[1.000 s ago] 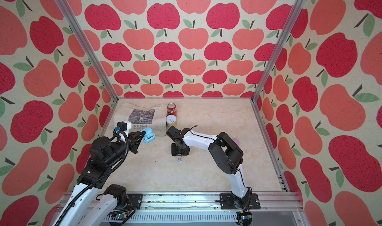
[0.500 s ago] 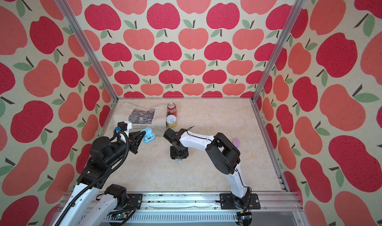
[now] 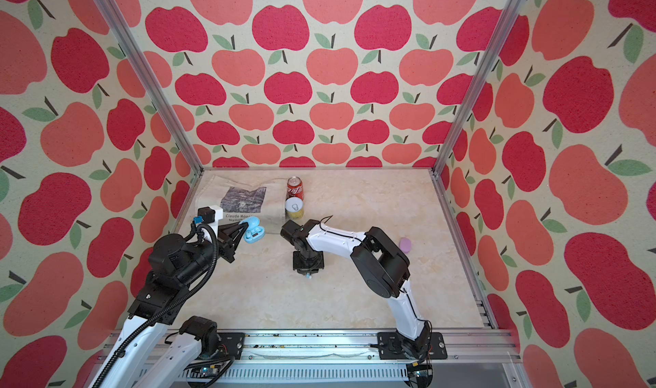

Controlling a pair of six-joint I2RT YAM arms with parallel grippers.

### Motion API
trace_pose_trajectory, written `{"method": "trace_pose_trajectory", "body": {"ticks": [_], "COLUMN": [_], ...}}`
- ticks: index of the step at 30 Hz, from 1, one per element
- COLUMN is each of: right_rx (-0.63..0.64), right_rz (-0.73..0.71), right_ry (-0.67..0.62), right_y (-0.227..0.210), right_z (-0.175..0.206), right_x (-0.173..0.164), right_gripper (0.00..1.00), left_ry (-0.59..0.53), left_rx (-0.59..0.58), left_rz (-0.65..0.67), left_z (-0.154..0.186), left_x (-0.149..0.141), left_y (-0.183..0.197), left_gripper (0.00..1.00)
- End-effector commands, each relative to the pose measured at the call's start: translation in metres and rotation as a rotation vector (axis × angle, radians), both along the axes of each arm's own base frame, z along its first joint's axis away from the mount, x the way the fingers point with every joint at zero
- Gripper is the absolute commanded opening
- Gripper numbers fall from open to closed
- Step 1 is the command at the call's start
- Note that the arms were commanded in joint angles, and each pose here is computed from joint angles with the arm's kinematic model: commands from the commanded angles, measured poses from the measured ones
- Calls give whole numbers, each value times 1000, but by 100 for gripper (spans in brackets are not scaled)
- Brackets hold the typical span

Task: Insert wireless bluetooth earbuds into charging case
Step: Pick up the wireless bluetooth earbud from the center of the table.

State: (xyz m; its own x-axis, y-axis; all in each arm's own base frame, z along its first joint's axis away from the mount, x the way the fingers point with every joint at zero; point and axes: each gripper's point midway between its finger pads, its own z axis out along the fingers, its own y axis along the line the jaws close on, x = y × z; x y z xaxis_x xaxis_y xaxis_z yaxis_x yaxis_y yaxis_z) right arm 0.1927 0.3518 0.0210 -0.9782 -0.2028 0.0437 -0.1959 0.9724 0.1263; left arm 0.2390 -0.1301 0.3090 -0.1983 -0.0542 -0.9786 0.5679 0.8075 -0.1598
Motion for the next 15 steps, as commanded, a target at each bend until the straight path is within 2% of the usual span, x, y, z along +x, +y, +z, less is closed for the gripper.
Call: {"method": "trace_pose_trajectory", "body": {"ticks": [1, 8, 11, 15], "right_rx": [-48, -3, 119, 337], "right_rz": [-7, -7, 10, 34], "right_ry": [33, 6, -62, -157], "right_y": [-5, -1, 7, 7], "right_z": [-11, 0, 28, 93], "right_x": [-5, 3, 18, 38], "right_gripper": [17, 11, 10, 9], "left_ry": [-53, -35, -23, -78], "left_rx": [-4, -18, -43, -60], "left_rz": [-5, -26, -60, -172], "left_z": [20, 14, 7, 1], "left_x": [-6, -4, -1, -1], "left_y": [2, -3, -10, -28], "left_gripper": [0, 0, 0, 0]}}
